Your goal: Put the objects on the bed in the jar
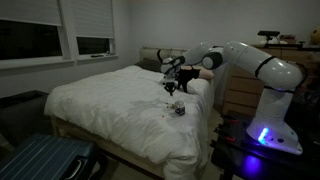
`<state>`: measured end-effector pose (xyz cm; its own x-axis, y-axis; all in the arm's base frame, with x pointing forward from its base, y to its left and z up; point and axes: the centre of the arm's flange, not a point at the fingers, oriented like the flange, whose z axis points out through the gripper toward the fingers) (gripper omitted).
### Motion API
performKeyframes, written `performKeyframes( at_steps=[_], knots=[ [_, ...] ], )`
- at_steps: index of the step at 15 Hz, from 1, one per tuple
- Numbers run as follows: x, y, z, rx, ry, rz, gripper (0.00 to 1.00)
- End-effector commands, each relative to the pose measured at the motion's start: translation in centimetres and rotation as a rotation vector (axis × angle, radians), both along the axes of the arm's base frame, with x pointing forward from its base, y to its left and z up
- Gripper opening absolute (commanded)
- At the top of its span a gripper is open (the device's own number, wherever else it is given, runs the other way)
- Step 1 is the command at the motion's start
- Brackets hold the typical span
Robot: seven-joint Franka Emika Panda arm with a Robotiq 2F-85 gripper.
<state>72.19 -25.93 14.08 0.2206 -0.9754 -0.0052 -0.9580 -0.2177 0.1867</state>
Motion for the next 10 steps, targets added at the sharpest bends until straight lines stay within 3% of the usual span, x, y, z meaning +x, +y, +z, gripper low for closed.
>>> performKeyframes(
  at_steps=[1,7,8,10],
  knots=[
    [-2.5,0.7,3.2,0.008,0.005,0.083,0.01],
    [-5.8,0.4,5.5,0.039,-0.04,0.224,0.01],
    [-1.4,-0.7,3.4,0.03,-0.032,0.187,0.06],
    [-2.2,-0.8,4.0,0.035,-0.036,0.2,0.06]
  ],
)
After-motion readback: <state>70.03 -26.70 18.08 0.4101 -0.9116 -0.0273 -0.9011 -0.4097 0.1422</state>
